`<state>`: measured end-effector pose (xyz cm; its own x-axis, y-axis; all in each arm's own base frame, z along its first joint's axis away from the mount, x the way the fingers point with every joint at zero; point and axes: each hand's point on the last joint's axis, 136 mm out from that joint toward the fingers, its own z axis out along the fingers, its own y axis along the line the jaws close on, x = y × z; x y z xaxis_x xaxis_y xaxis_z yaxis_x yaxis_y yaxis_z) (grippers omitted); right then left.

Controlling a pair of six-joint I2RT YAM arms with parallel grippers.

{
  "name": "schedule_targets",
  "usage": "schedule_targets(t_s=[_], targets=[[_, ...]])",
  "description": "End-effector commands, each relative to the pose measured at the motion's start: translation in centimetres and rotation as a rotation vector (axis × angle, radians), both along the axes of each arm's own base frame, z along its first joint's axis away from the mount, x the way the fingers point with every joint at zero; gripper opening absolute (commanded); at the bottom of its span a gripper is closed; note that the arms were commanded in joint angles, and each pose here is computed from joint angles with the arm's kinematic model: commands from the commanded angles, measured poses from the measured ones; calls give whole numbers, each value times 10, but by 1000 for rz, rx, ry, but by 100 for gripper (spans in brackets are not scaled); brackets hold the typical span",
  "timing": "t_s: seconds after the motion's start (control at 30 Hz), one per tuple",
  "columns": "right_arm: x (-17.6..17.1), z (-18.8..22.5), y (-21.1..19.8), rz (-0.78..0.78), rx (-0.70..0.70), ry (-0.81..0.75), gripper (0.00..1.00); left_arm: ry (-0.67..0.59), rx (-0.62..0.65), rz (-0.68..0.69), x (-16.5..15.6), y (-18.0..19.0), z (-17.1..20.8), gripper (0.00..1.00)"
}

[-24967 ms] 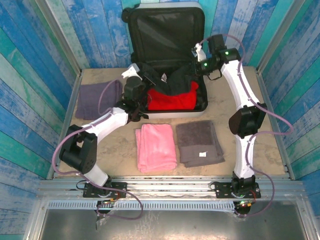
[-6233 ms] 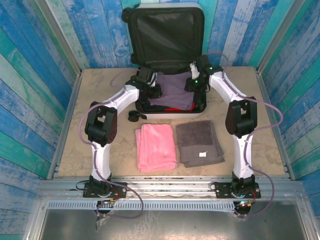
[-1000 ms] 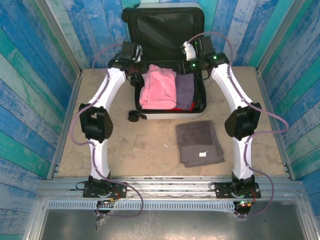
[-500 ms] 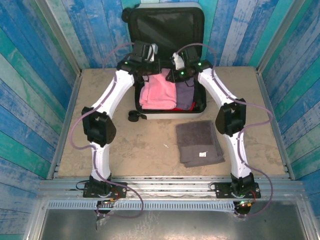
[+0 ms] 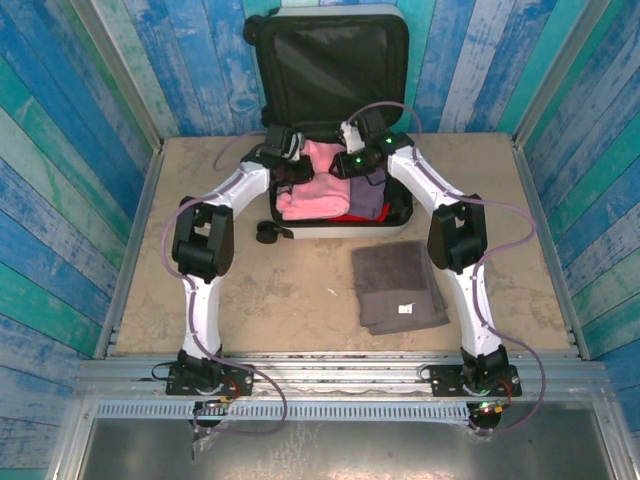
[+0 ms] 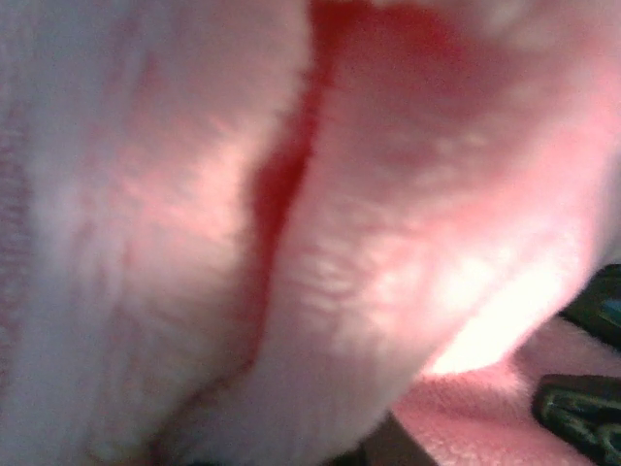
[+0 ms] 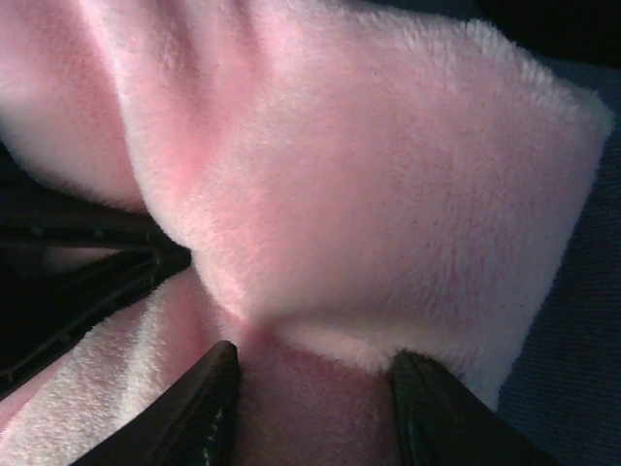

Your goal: Pack the luggage

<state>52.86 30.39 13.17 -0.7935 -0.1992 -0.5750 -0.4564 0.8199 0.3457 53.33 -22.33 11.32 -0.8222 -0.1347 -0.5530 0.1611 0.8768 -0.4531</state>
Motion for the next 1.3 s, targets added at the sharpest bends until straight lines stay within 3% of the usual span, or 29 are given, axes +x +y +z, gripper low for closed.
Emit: schedule_targets(t_s=[0.0,0.07,0.1,0.2,0.27,0.37,0.5,0.7,0.83,0.93,1.07,1.27], targets=[[1,29,-14,-24,-35,-59,52,-4,71,47,-9,23,5,23],[-1,54,-16,-27,-21,-94,56,-111,67,49,-6,26,49,39],[-2,67,-18,-31,-17,-117,57,-158,65,51,-5,27,70,56],[-8,96,-30,-61,-38,-178,63,-328,27,38,-13,29,142,71],[-16,115,-40,-78,-54,-208,67,-432,-12,35,-27,31,184,91],[-34,140,-58,-114,-73,-245,70,-509,-42,48,-53,40,220,93],[-70,175,-96,-215,-120,-310,74,-506,-69,28,-93,46,228,93],[-147,188,-158,-311,-143,-359,83,-488,-166,-55,-187,30,213,95],[-200,157,-190,-329,-86,-253,89,-399,-320,-88,-252,4,166,98],[-232,119,-206,-340,-51,-124,90,-289,-344,-83,-291,-13,116,99],[-257,62,-212,-371,-6,48,90,-127,-368,-56,-325,-27,48,98],[-265,-11,-216,-427,-24,215,90,15,-438,-76,-347,-63,5,98]])
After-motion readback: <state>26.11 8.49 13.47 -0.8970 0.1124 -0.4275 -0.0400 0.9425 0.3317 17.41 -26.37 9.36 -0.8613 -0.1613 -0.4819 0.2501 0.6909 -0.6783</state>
